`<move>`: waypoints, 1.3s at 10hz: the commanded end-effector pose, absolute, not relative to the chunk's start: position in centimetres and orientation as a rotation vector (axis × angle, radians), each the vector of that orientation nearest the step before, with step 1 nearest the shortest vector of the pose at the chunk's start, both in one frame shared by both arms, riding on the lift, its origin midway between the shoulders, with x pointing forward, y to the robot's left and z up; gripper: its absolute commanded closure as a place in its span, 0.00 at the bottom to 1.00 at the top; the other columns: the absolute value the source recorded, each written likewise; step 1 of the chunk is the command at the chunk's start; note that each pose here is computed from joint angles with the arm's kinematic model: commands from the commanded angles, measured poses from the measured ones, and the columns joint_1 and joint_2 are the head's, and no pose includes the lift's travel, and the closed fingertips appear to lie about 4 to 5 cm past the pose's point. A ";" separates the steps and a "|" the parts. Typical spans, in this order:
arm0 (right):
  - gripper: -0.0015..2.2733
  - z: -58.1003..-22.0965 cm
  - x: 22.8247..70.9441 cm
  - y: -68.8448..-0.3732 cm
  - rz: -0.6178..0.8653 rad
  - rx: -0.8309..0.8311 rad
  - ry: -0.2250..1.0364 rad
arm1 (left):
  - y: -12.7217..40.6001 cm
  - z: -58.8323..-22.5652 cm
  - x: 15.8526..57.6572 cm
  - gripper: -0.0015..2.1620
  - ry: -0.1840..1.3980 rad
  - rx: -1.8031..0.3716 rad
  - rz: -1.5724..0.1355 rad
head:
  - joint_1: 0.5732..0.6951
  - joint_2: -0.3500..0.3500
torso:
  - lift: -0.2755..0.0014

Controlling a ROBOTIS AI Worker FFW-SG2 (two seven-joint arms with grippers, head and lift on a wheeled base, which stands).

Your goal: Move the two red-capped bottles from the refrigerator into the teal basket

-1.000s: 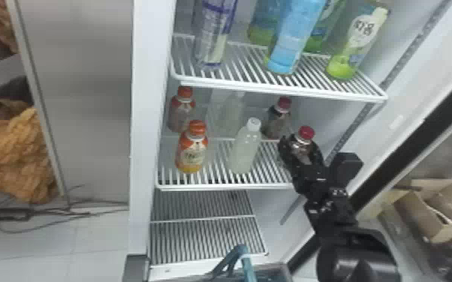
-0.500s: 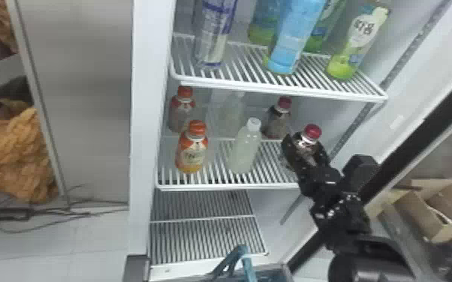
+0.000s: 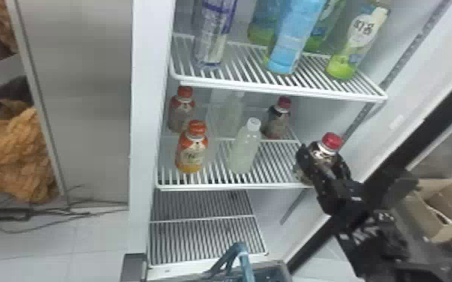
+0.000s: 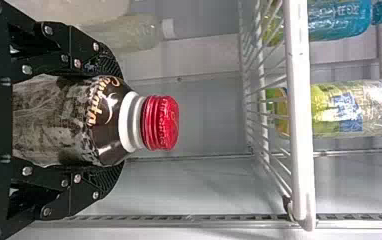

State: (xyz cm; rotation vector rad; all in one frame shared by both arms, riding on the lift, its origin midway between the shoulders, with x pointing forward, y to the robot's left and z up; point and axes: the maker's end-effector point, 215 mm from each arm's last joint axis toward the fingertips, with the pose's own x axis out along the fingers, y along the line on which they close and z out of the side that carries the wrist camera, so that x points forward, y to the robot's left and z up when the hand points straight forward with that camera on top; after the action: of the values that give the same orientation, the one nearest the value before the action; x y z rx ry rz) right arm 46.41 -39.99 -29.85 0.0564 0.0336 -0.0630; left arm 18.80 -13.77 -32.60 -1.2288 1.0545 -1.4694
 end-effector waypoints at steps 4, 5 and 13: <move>0.29 -30.4 40.9 -37.4 0.001 0.042 0.171 | -13.5 -32.4 19.3 0.52 1.041 -1.238 -1.464 | 1.00 0.00 | 0.17; 0.29 -30.9 40.2 -36.7 0.012 0.049 0.200 | -13.5 -32.4 19.3 0.52 1.041 -1.238 -1.464 | 1.00 0.00 | 0.17; 0.29 -32.1 31.3 -30.1 0.123 0.052 0.520 | -13.5 -33.0 19.7 0.52 1.042 -1.227 -1.447 | 1.00 0.00 | 0.17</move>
State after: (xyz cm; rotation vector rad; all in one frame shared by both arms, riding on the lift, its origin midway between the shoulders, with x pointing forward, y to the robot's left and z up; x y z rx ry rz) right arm 32.14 -30.78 -32.16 0.0548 0.4932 0.1109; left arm 19.66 -13.55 -32.96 -1.2304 1.0421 -1.4485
